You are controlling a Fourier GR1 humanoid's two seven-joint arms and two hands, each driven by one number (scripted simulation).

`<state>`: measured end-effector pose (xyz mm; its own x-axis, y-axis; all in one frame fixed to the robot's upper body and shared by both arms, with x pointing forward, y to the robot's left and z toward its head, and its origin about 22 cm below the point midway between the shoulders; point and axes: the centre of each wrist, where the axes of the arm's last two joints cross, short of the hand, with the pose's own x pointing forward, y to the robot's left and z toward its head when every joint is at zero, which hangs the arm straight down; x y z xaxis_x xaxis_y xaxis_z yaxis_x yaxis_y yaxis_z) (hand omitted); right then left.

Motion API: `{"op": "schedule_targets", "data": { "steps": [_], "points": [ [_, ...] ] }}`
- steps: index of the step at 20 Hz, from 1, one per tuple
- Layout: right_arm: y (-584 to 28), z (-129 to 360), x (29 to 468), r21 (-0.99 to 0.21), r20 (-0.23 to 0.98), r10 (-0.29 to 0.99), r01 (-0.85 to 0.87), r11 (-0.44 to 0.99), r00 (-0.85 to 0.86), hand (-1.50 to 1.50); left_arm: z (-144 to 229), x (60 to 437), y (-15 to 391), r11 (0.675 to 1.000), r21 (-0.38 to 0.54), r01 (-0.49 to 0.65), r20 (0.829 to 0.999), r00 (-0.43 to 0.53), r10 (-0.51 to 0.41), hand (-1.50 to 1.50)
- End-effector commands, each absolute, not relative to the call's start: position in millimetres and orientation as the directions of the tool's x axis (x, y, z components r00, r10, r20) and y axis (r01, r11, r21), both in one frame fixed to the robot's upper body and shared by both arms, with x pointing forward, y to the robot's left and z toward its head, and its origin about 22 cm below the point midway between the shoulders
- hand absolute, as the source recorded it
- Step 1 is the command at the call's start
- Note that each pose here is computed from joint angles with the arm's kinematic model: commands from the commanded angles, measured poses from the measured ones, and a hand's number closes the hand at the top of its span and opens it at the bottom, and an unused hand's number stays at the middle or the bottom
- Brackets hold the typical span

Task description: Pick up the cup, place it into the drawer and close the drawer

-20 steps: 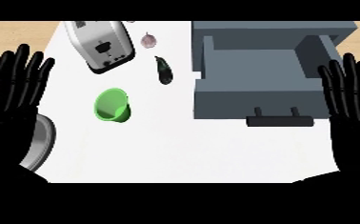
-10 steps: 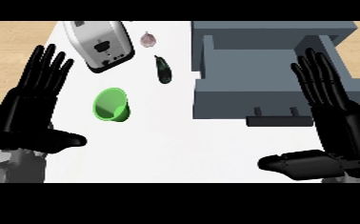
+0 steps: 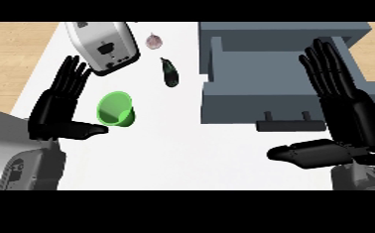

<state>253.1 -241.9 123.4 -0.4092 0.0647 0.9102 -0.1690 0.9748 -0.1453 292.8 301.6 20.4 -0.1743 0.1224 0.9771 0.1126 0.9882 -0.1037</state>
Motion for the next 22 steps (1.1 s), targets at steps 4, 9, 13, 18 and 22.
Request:
{"op": "schedule_targets", "data": {
  "steps": [4, 9, 13, 18, 22],
  "points": [
    [-244.7, 143.3, 273.0, -0.156, 0.901, 0.073, -0.163, 0.974, -0.428, -1.50, -26.3, 304.3, 318.2, 0.996, -0.080, 0.047, 0.991, -0.109, 0.084, -1.50],
    [-250.2, 134.1, 251.4, -0.152, 0.899, 0.073, -0.152, 0.977, -0.432, -1.50, -55.0, 298.4, 341.7, 0.997, -0.077, 0.031, 0.994, -0.069, 0.079, -1.50],
    [-268.8, 146.9, 264.3, -0.164, 0.898, 0.079, -0.164, 0.973, -0.433, -1.50, -88.1, 288.1, 336.2, 0.998, -0.055, 0.019, 0.997, -0.048, 0.056, -1.50],
    [-241.7, 155.6, 277.7, -0.156, 0.894, 0.073, -0.154, 0.976, -0.443, -1.50, -114.5, 279.0, 347.1, 0.999, -0.045, 0.014, 0.998, -0.046, 0.046, -1.50],
    [-252.9, 164.1, 281.2, -0.150, 0.894, 0.064, -0.161, 0.975, -0.444, -1.50, -120.3, 286.0, 332.9, 0.999, -0.039, 0.011, 0.997, -0.069, 0.040, -1.50]
  ]
}}
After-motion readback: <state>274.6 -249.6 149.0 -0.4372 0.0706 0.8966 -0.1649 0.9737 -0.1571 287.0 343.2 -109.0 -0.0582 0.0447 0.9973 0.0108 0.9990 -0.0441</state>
